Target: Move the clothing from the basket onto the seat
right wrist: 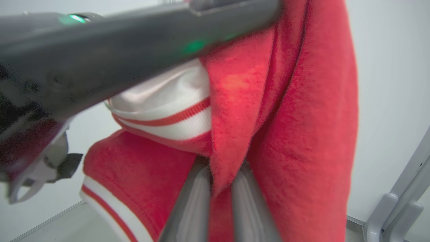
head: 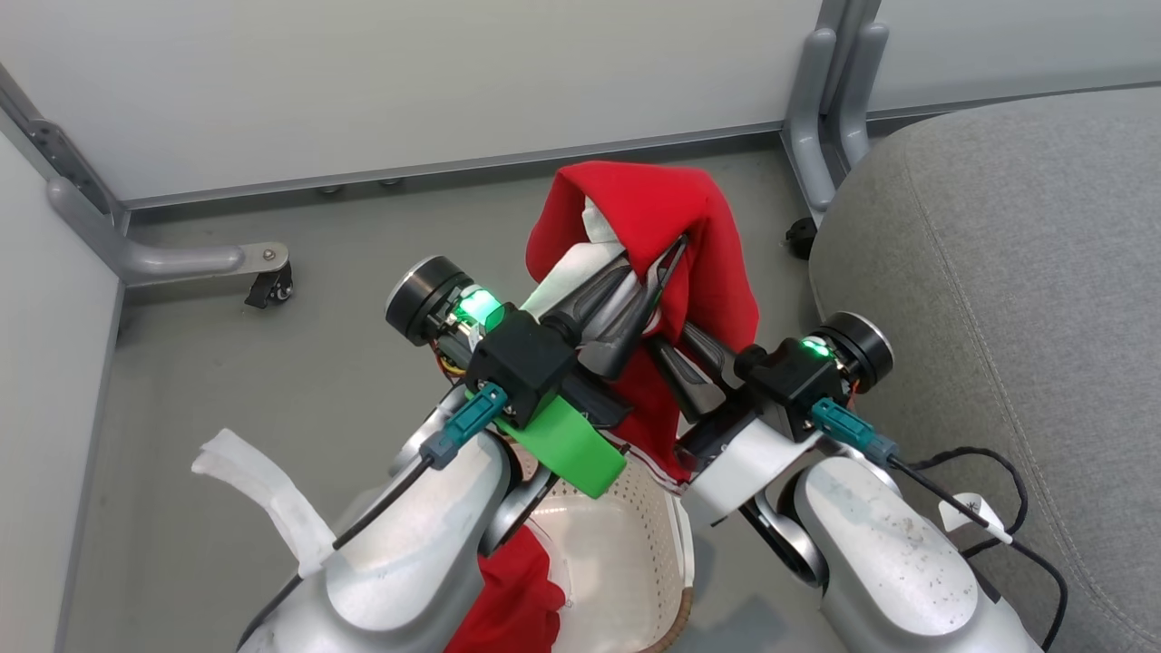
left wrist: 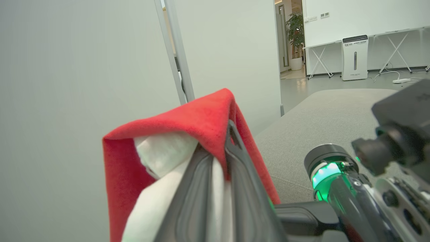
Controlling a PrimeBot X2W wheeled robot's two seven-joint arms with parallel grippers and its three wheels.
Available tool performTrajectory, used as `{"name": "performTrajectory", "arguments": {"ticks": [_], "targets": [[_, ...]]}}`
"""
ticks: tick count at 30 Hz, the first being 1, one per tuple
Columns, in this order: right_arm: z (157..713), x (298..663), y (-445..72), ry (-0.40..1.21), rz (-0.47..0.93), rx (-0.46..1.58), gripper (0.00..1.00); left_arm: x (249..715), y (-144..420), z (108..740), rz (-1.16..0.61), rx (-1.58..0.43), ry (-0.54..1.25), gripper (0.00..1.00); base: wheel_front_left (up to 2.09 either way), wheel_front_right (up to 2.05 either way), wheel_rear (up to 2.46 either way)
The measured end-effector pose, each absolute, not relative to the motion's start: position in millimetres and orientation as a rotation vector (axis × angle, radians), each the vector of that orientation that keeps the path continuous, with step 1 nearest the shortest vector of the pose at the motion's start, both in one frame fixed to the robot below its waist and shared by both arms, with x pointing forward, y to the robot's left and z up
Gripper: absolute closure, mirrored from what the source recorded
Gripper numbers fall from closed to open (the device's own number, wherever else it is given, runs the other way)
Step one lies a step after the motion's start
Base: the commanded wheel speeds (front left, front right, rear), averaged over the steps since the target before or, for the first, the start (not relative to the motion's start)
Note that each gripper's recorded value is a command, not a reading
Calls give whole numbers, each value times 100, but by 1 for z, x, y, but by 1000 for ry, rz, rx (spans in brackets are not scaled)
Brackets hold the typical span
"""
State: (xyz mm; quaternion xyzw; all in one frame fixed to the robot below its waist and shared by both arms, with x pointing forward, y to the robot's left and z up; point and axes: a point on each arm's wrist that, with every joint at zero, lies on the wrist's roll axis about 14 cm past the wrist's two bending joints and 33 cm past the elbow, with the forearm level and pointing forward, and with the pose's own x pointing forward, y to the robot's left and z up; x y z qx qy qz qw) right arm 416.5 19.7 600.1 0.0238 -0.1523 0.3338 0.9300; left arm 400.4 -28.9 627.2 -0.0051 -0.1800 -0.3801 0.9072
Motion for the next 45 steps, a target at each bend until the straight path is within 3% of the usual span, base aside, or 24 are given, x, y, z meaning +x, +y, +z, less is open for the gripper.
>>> {"name": "performTrajectory", "arguments": {"ticks": [20,45], "targets": [[583,428,-14,-263,570,75,100,406,-26,615,-767,3,-349,0,0,0,0],[549,408,-180,-186,86,32,100,403,-97,582,-986,-39,-291,0,0,0,0]]}}
